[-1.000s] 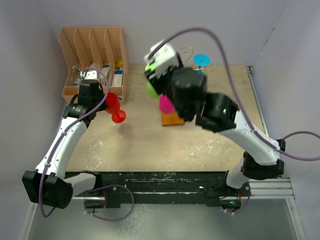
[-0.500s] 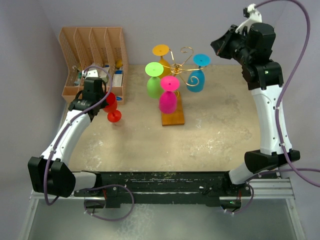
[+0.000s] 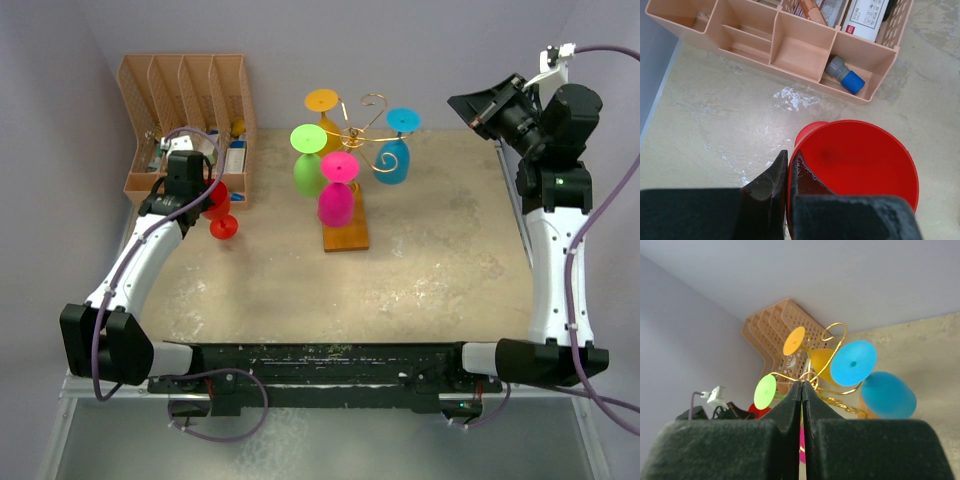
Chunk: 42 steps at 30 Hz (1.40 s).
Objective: Take the wine glass off the wine glass rack
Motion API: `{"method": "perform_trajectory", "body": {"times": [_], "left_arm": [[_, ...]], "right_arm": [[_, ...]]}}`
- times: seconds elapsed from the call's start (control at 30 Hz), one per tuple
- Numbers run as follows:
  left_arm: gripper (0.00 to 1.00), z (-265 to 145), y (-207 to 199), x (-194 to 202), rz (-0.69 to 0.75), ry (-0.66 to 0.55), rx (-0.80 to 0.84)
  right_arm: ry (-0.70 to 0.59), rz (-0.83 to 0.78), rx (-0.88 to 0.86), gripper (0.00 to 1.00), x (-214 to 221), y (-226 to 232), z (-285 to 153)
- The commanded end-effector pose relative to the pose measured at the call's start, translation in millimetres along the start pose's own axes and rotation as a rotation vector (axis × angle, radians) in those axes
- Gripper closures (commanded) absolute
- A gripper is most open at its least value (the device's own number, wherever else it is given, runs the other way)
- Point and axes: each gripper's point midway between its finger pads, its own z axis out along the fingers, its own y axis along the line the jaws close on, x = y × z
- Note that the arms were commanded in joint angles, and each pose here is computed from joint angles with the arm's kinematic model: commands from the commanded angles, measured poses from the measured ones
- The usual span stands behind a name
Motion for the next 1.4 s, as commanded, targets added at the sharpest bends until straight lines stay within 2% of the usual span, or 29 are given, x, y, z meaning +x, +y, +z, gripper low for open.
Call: {"method": "perform_trajectory", "body": {"times": [0.0, 0.4, 0.8, 0.83, 0.93, 1.03, 1.2, 1.37], "left_arm": [[1.00, 11.4, -4.0, -18.5, -0.048, -0.030, 0.011], [1.00, 28.9, -2.9, -15.9, -0.080, -0.031, 0.003], [0.91, 53.7, -11.3, -6.5, -0.063, 0.028, -0.009], [0.89, 53.4, -10.7, -6.6, -0.062, 0.028, -0.012], [0.61, 50.3, -7.3, -8.9, -0.072, 0.019, -0.027], [0.51, 48.4, -6.9, -10.4, -0.078, 0.018, -0.029], [0.45, 35.3, -0.5, -21.3, -0.088, -0.012, -0.043], [0.40, 0.4, 10.9, -41.8, -0.124, -0.099, -0.037]], "right_arm": [[-0.094, -0.057, -0.060, 1.00, -18.6, 27.7, -22.2], [-0.084, -0.093, -0.106, 1.00, -12.5, 39.5, -35.5], [-0.084, -0.110, -0.104, 1.00, -8.9, 40.6, -42.8], [-0.085, -0.111, -0.103, 1.00, -8.9, 40.5, -43.0], [-0.085, -0.110, -0.104, 1.00, -8.7, 40.7, -43.2], [-0.080, -0.107, -0.108, 0.99, -7.4, 40.7, -42.9], [-0.083, -0.114, -0.097, 0.90, -7.0, 39.5, -45.0], [-0.066, -0.083, -0.075, 0.69, -4.1, 32.2, -39.8]]}}
